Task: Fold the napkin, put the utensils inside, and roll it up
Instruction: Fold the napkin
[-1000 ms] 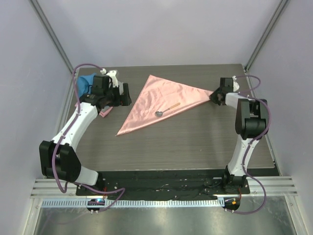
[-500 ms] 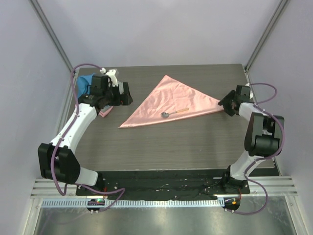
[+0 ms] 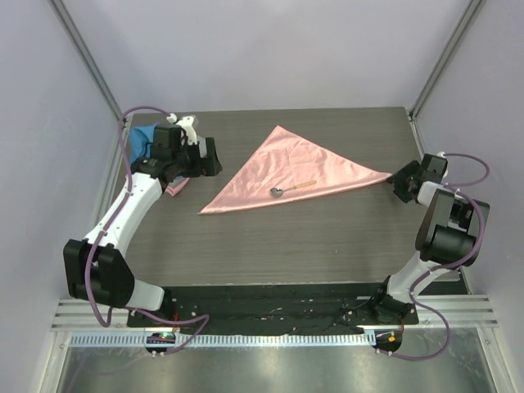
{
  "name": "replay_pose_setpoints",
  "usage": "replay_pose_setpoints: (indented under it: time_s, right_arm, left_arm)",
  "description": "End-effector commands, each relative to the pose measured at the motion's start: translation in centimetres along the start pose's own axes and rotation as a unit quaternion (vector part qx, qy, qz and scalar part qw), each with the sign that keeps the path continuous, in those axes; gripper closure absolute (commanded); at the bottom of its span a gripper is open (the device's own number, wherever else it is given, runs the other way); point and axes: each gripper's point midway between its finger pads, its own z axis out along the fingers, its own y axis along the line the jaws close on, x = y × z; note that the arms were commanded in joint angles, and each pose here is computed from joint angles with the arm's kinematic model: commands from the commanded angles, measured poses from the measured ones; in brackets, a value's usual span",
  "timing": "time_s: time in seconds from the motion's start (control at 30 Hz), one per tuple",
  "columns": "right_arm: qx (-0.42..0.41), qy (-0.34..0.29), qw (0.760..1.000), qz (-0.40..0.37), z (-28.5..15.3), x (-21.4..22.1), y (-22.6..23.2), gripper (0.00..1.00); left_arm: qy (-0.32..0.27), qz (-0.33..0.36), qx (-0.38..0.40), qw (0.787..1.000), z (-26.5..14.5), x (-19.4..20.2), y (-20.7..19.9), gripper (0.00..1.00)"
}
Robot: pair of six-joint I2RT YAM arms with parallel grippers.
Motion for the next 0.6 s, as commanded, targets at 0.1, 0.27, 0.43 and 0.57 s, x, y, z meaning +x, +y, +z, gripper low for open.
replay_pose_setpoints:
  time_s: [0.1, 0.27, 0.43, 0.57]
  right_arm:
    - [-0.057, -0.033, 0.998, 0.003, 1.6, -1.9, 1.6, 0.45]
    - [-0.059, -0.037, 0.998, 0.01, 2.4, -2.2, 1.2, 0.46]
    - [-0.044, -0.03, 0.998, 0.015, 3.6, -1.9, 0.3, 0.49]
    - [-0.036, -0.023, 0.999, 0.016, 4.2, -1.5, -0.3, 0.52]
  left_arm:
    - [-0.022, 0.011, -0.002, 1.0, -0.1, -1.4, -0.1, 0.02]
    - [-0.019, 0.011, 0.0, 1.0, 0.1, -1.3, -0.1, 0.02]
    - [-0.018, 0.01, 0.0, 1.0, 0.1, -1.3, -0.1, 0.02]
    - [-0.019, 0.012, -0.003, 1.0, 0.1, -1.3, 0.0, 0.02]
